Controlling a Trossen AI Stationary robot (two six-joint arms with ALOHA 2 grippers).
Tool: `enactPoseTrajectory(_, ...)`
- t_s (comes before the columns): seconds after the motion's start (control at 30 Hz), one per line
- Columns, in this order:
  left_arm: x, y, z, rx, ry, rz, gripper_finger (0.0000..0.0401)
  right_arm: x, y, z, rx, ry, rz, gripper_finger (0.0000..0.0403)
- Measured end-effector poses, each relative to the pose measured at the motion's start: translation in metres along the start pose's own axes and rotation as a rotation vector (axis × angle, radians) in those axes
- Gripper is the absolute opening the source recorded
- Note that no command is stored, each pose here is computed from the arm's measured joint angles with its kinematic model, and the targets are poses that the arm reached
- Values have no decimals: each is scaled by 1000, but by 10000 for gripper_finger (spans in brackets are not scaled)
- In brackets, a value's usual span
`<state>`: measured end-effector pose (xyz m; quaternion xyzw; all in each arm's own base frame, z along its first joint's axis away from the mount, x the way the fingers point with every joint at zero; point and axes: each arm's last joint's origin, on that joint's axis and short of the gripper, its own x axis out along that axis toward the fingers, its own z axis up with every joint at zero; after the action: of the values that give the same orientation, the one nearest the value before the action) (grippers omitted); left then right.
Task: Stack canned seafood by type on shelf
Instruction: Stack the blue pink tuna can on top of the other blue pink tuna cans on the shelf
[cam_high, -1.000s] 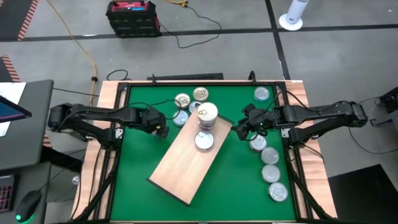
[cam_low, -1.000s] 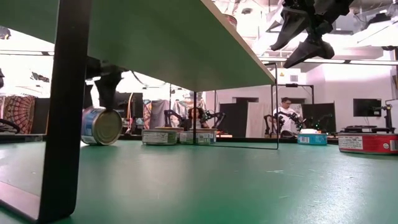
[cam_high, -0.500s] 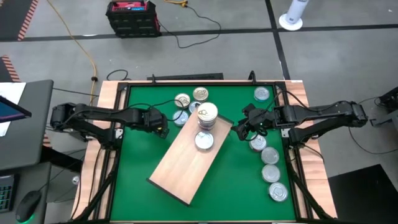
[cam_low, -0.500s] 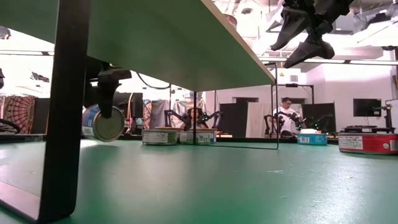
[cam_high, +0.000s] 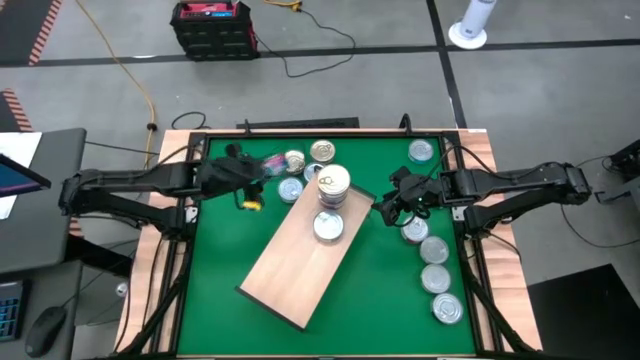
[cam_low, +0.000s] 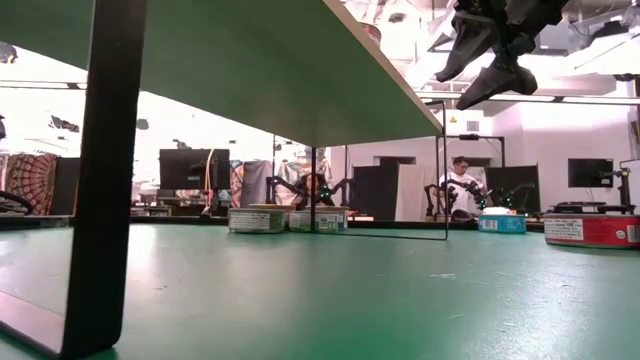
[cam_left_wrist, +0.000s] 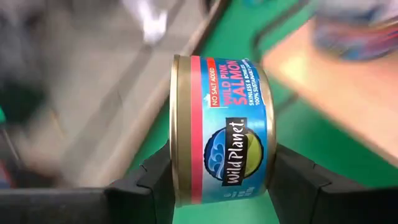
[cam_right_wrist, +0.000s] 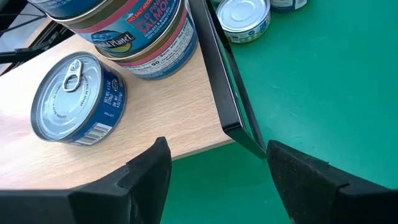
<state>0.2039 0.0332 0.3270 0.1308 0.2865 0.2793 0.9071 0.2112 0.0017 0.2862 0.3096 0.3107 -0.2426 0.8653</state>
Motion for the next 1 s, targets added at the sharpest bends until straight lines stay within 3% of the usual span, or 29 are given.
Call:
enactPoseTrajectory(0.17, -8, 2, 32, 334, -252, 20, 188, 0, 0, 0, 0, 0, -1, 285)
enactPoseTrajectory(0.4, -1, -11, 63, 478, -456, 36, 205, 0, 0, 0, 4, -1, -1, 285)
enactPoseTrajectory(0.63, 15, -29, 88, 611, -493, -2, 193, 0, 0, 0, 7, -1, -1, 285)
enactPoseTrajectory(1.0, 44, -49, 102, 773, -502, -51, 201, 0, 0, 0, 7, -1, -1, 285)
